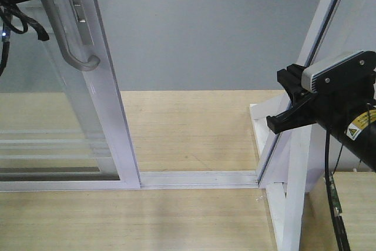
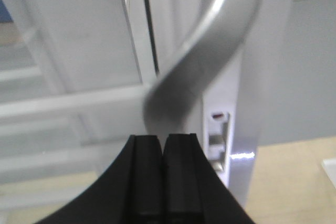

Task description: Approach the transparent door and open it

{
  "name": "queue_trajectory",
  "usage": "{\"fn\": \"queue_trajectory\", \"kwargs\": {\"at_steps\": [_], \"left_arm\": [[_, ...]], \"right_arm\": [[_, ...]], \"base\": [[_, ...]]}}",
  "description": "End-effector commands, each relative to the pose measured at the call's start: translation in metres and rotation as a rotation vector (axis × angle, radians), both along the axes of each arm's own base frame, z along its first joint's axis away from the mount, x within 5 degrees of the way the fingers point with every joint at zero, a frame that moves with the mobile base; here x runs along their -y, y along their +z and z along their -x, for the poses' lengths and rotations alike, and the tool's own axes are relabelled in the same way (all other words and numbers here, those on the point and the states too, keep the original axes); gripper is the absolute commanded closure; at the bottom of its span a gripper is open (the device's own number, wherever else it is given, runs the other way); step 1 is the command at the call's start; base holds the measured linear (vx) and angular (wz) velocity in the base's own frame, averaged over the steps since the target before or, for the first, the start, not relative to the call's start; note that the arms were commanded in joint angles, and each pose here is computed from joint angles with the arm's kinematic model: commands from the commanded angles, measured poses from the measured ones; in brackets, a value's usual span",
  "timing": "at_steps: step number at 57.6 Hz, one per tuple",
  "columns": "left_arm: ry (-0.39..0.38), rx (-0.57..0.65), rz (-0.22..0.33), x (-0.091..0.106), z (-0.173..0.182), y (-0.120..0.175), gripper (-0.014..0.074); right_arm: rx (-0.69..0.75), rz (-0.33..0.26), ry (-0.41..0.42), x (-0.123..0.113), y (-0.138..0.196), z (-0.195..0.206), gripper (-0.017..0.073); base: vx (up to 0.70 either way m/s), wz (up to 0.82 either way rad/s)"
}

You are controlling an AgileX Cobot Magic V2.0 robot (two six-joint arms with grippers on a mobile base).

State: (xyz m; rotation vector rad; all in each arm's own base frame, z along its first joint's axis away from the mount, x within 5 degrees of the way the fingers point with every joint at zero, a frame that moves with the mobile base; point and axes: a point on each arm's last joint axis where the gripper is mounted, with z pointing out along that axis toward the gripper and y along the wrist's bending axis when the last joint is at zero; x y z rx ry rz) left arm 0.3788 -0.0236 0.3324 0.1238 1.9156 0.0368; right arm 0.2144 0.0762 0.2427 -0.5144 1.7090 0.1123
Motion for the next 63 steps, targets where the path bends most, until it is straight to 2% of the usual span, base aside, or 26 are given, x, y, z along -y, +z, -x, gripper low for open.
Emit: {"fn": "queue_trajectory", "kwargs": {"at_steps": [1, 17, 37, 45, 48, 54, 63], "left_arm": [[-0.028, 0.118, 0.015, 0.004, 0.025, 0.029, 0.0596], [-0.069, 0.16, 0.03, 0.002, 0.098, 0.005, 0.0596], [-0.083, 0.206, 0.032, -0.005, 0.199, -0.027, 0.0601], [-0.121, 0.189, 0.042, -0.001, 0.235, -0.047, 0.0601], [-0.133, 0.18, 0.069, 0.001, 0.246, -0.052, 0.0601], [-0.143, 0.142, 0.167, 0.002, 0.266, -0.06, 0.0601], [-0.177, 0.115, 0.23, 0.003, 0.287, -0.064, 0.0601]], "right_arm": [[0.127, -0.044, 0.001, 0.0, 0.021, -0.002, 0.0567], [0.135, -0.094, -0.009, 0.004, 0.035, 0.011, 0.0567], [0.086, -0.063, -0.047, 0.027, 0.063, 0.068, 0.0564], [0.094, -0.063, -0.061, 0.039, 0.063, 0.1, 0.0563], [0.114, -0.07, -0.061, 0.043, 0.057, 0.111, 0.0563], [0.153, -0.084, -0.062, 0.049, 0.046, 0.129, 0.0563], [0.211, -0.098, -0.062, 0.054, 0.041, 0.144, 0.0563]], "base": [[0.0, 0.0], [0.0, 0.0], [0.0, 0.0], [0.0, 0.0], [0.0, 0.0], [0.0, 0.0], [0.0, 0.0]]}}
